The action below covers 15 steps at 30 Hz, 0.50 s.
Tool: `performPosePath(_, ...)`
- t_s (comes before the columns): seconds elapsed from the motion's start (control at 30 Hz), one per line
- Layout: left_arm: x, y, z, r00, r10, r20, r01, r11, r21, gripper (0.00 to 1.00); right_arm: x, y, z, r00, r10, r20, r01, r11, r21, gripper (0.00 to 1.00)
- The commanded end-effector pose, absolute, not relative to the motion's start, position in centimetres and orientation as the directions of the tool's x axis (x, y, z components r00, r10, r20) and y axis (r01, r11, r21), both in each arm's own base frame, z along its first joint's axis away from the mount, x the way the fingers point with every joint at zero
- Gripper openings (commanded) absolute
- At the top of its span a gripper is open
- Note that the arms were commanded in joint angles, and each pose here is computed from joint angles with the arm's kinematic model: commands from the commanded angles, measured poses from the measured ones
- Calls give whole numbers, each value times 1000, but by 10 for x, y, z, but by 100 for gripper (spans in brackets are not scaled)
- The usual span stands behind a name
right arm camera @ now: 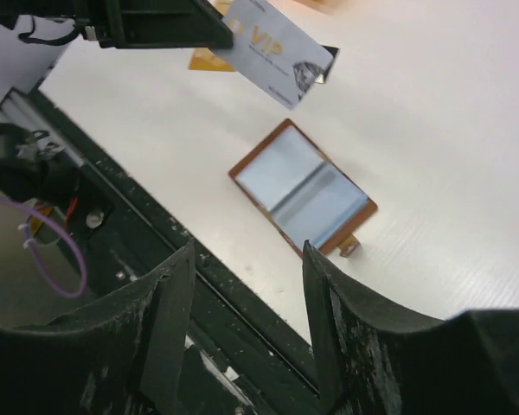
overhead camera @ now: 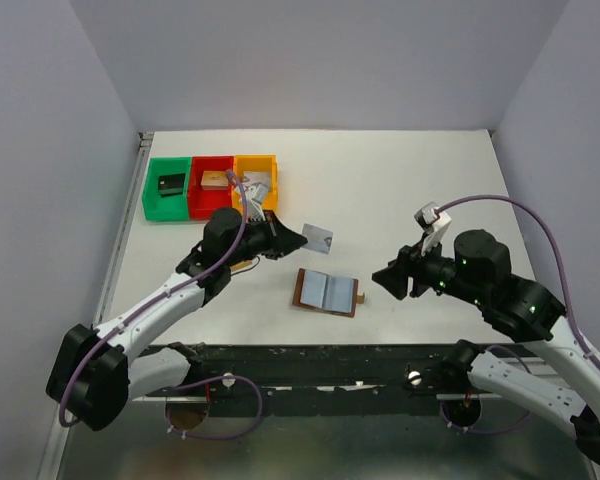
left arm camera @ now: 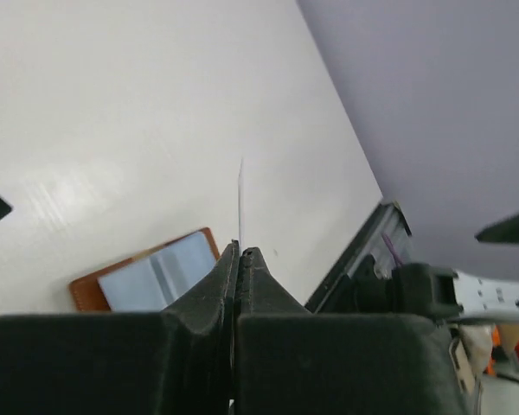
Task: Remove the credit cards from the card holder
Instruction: Place the credit card at the center of the board.
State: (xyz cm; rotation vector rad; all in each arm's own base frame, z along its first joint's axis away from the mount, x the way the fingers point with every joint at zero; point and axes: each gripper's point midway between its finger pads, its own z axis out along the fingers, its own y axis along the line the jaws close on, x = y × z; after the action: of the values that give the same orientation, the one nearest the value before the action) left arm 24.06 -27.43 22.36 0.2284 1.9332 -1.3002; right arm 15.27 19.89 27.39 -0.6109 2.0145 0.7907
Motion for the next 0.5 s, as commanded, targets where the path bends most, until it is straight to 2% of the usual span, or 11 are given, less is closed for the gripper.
performPosePath(0.0,303,-261,190,-677,-449,-583,258,598,-759,0,179,185,255,-510,99,-855,-487,786,381,61)
performPosePath(0.2,349,-277,162,-683,-509,-523,147,606,-782,0,162,199,244,-537,103,-837,-554,705,442,61)
performPosePath(0.47,386,-300,123,-725,-519,-453,65,603,-795,0,158,204,222,-593,64,-803,-547,700,460,61)
